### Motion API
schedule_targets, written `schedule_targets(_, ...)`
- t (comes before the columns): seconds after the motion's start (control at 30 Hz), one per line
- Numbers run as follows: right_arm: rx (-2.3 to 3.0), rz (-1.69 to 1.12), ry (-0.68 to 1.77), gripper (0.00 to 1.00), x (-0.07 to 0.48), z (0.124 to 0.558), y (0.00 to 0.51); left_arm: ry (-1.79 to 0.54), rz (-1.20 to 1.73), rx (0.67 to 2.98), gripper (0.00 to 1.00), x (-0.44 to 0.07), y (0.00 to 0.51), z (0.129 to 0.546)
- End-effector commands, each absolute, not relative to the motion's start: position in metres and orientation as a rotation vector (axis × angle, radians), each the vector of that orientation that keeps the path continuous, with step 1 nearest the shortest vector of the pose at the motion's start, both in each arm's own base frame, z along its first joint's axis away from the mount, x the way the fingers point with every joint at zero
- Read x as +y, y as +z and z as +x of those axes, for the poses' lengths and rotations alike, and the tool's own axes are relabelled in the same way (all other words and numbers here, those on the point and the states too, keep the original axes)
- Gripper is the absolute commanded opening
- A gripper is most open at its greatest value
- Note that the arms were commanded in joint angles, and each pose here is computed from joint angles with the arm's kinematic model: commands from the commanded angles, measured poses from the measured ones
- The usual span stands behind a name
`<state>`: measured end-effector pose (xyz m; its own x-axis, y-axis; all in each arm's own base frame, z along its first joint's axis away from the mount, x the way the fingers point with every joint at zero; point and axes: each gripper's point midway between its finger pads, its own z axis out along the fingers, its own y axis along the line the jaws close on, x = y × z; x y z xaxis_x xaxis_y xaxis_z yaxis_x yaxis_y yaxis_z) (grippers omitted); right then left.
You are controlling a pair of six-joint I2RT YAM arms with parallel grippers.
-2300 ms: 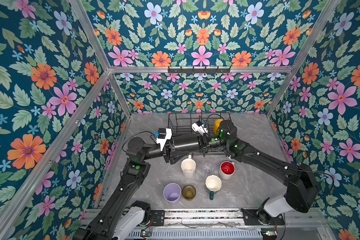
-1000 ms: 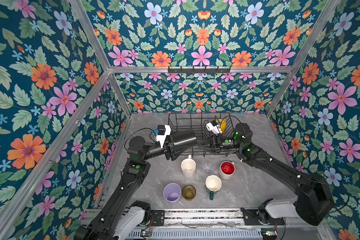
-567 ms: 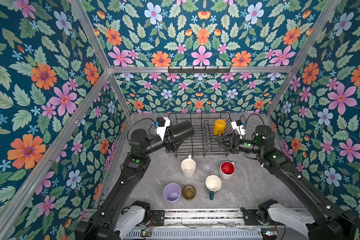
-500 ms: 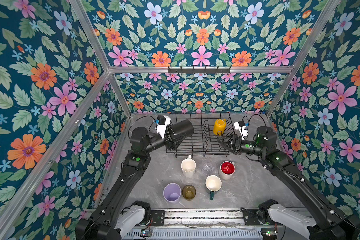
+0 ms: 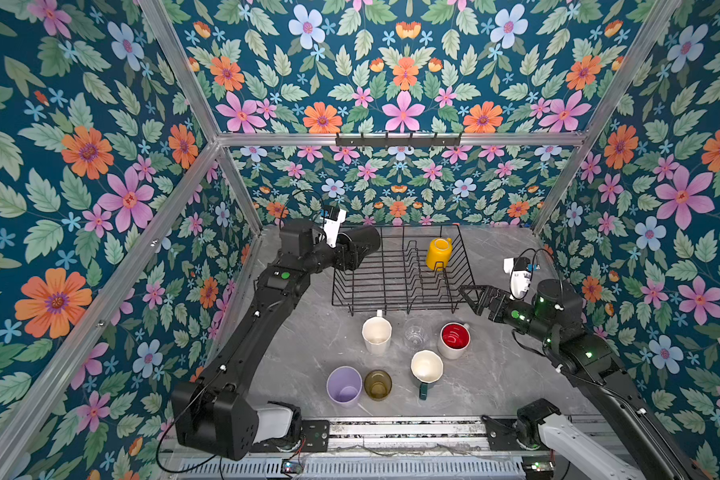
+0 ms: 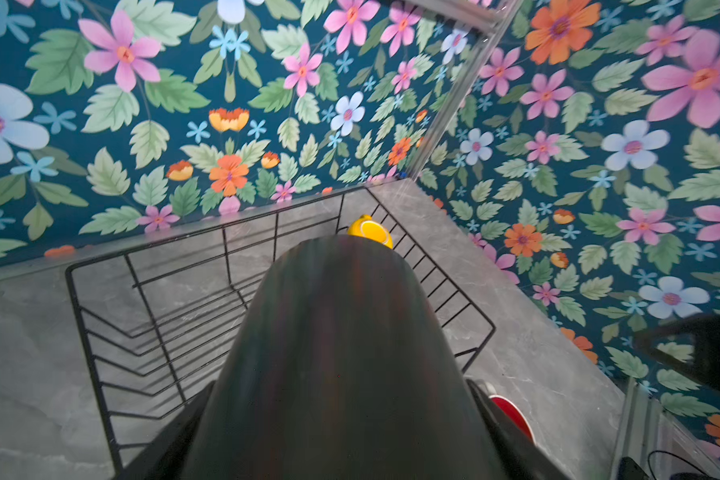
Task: Load the cups into the dish rack
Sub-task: 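Open the right gripper off the mug while the left gripper holds it, then tilt the black mug down with the left gripper while the right gripper withdraws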
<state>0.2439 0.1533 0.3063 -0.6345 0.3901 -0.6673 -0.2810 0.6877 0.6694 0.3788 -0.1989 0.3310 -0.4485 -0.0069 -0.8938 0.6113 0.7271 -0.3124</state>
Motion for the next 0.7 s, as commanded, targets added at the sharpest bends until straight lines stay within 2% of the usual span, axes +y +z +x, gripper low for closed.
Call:
schedule_targets(0.0, 2.068, 0.078, 0.903, 0.99, 0.145, 0.241, 0.297, -0.696, 0.398, 2.005, 0.00, -0.191, 0.321, 0.397)
schedule_targets(0.67, 2.152, 0.071, 0.815, 0.97, 0.123, 0.202, 0.274, -0.348, 0.222, 2.421, 0.00, -0.187, 0.240, 0.485)
